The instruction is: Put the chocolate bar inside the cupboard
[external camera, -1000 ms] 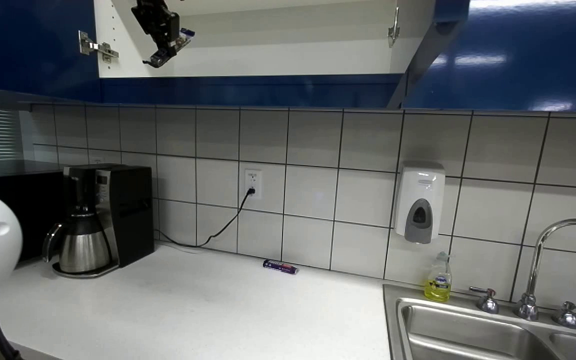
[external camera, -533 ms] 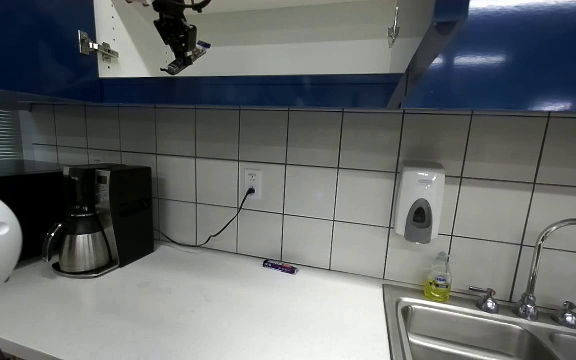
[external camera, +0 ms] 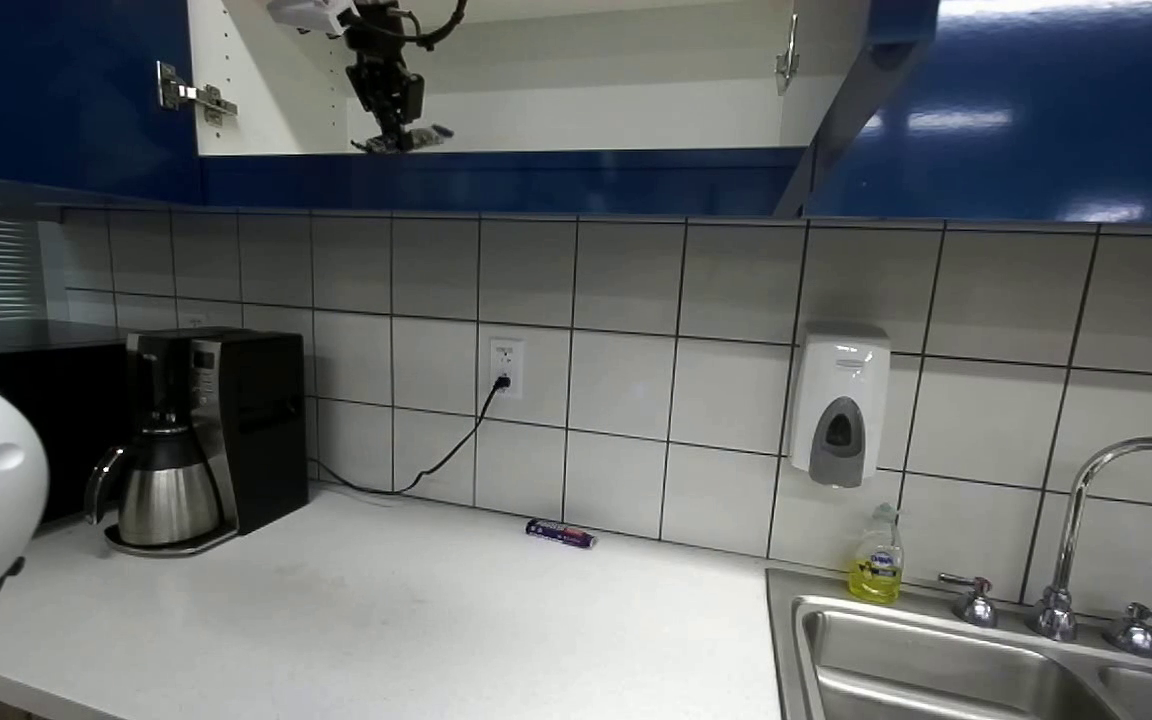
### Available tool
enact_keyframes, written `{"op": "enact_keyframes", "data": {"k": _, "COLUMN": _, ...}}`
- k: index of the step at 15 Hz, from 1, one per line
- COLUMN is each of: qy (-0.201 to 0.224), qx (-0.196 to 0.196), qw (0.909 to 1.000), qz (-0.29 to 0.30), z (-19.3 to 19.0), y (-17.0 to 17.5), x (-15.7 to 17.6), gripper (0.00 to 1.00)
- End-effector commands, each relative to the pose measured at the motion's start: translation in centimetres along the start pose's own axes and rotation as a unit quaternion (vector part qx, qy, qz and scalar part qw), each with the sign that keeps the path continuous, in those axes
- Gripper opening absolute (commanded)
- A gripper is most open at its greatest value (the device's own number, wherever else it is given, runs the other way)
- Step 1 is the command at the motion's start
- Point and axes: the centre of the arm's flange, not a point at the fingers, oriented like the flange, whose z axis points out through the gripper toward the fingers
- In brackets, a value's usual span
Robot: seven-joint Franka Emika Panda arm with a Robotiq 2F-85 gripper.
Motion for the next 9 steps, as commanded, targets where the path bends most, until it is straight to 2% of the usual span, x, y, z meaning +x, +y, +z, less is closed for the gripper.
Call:
{"op": "enact_keyframes", "data": {"k": 1, "qy": -0.002, "qx": -0.016, "qw": 0.9997, "qz": 0.018, "z": 0.64, "y": -0.83, "x": 2.63, "gripper": 0.65}}
{"op": "enact_keyframes", "data": {"k": 5, "qy": 0.002, "qx": -0.012, "qw": 0.9997, "qz": 0.022, "z": 1.14, "y": -0.22, "x": 2.82, "gripper": 0.95}}
{"op": "enact_keyframes", "data": {"k": 6, "qy": 0.004, "qx": -0.012, "qw": 0.9997, "qz": 0.021, "z": 1.07, "y": -0.09, "x": 2.75, "gripper": 0.99}}
{"op": "enact_keyframes", "data": {"k": 9, "qy": 0.007, "qx": -0.009, "qw": 0.9997, "qz": 0.021, "z": 0.46, "y": 0.08, "x": 2.33, "gripper": 1.00}}
